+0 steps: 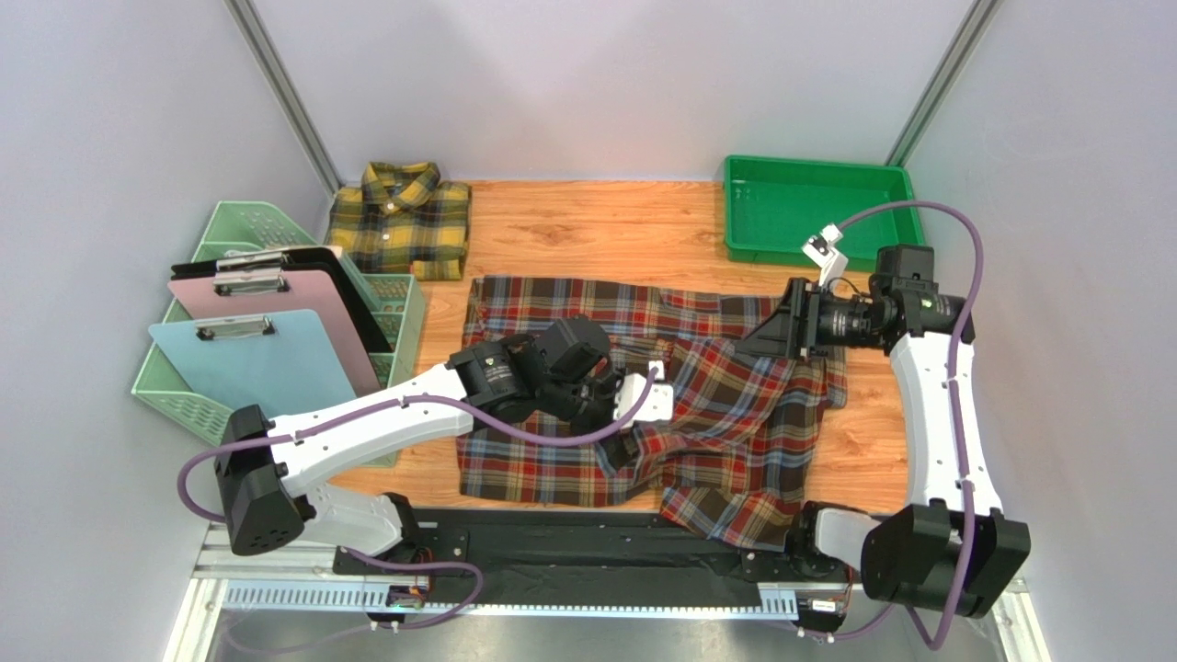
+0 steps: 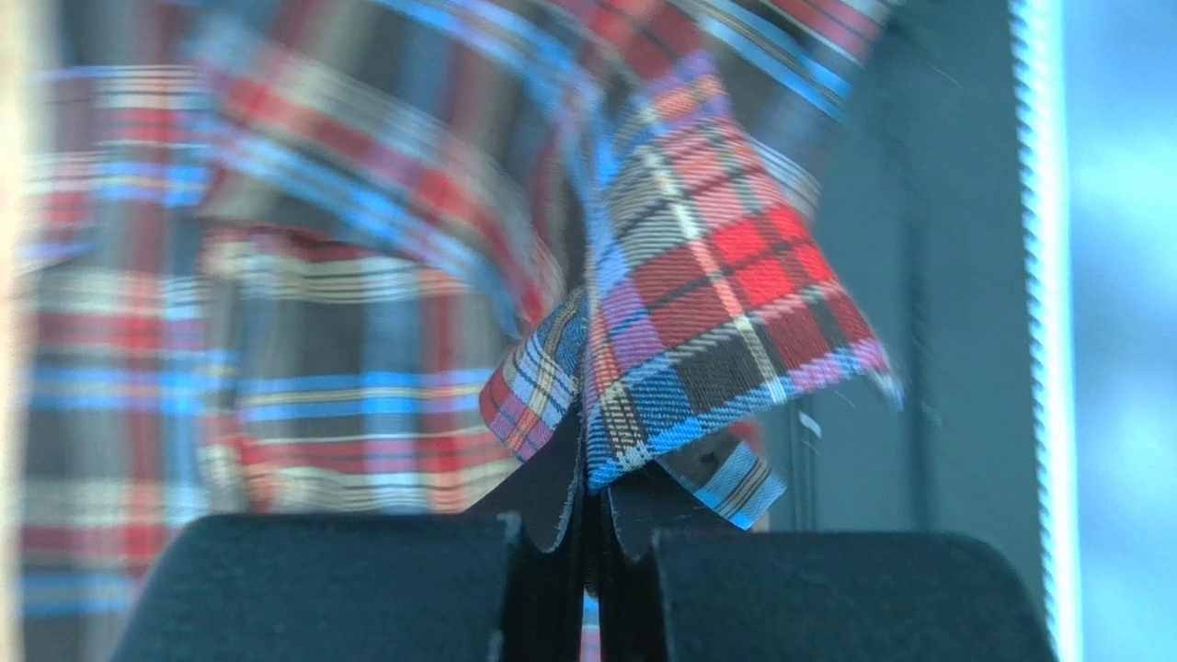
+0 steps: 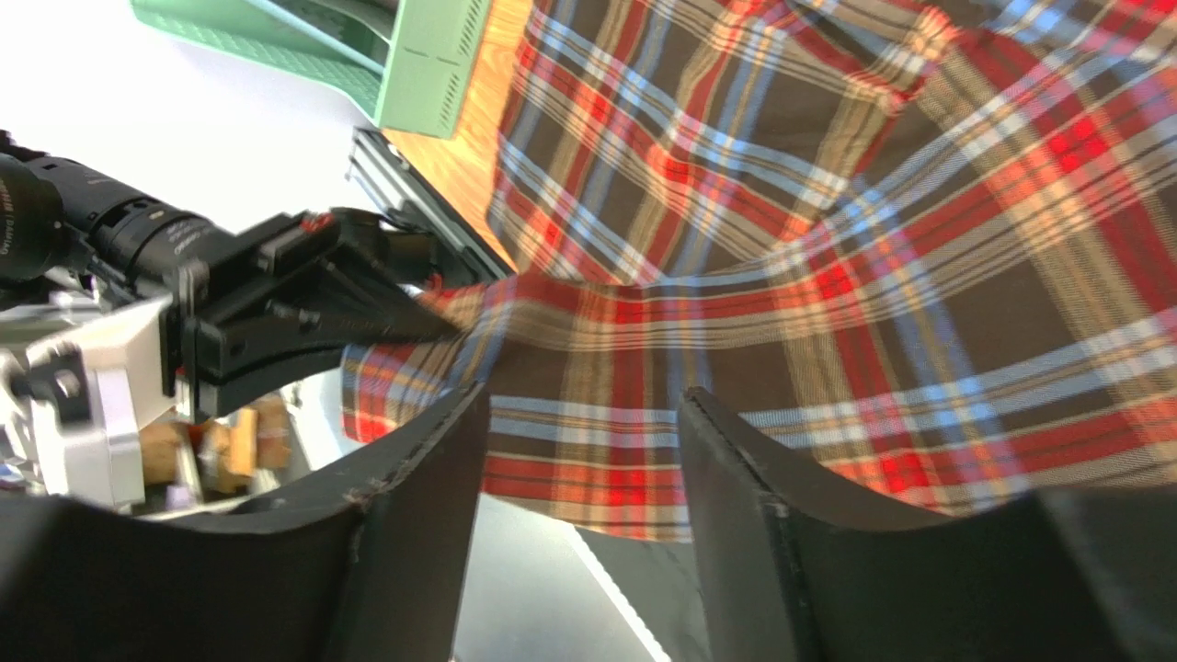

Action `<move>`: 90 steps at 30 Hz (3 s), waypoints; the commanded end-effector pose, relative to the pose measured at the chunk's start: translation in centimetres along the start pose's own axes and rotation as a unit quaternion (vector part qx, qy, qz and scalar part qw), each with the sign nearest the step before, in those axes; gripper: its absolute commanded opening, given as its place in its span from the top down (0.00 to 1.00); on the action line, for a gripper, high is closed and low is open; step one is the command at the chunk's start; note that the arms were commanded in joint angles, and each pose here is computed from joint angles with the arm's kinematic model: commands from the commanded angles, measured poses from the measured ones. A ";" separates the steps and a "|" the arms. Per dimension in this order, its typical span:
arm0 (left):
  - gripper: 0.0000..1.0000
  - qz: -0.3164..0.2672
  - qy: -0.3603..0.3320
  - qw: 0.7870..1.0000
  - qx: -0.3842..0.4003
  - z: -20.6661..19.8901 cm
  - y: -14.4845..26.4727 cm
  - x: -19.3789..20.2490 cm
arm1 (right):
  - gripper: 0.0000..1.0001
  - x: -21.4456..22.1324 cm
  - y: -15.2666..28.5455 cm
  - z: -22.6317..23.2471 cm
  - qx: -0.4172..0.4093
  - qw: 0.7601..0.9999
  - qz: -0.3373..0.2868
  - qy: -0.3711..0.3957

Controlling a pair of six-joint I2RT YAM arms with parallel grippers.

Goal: Fold and stack the long sleeve shirts
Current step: Fold the shirt

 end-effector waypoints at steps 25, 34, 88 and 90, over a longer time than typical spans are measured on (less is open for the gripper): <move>1.00 0.005 0.441 0.894 -0.079 19.0 3.8 16.8 | 0.43 -11.4 -4.7 -17.9 0.230 0.970 0.070 -0.019; 1.00 0.029 0.537 0.842 -0.053 16.3 3.2 21.3 | 0.43 -11.9 -4.9 -19.1 0.246 0.965 0.086 -0.014; 0.30 0.158 0.470 0.858 -0.135 15.1 8.1 23.4 | 0.55 -10.7 -2.8 -22.4 0.367 0.905 0.183 0.113; 0.30 0.176 0.458 0.862 -0.127 14.2 8.1 23.0 | 0.53 -11.1 -1.3 -20.1 0.375 0.904 0.159 0.128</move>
Point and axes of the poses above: each gripper's point midway between its finger pads, its own y axis back along the fingers, its own z axis along the line the jaws close on, x = y × z, the point moved 6 cm from there along y, back along the fingers, and after that the axes turned 9 degrees about -y, right-handed, at the moved point
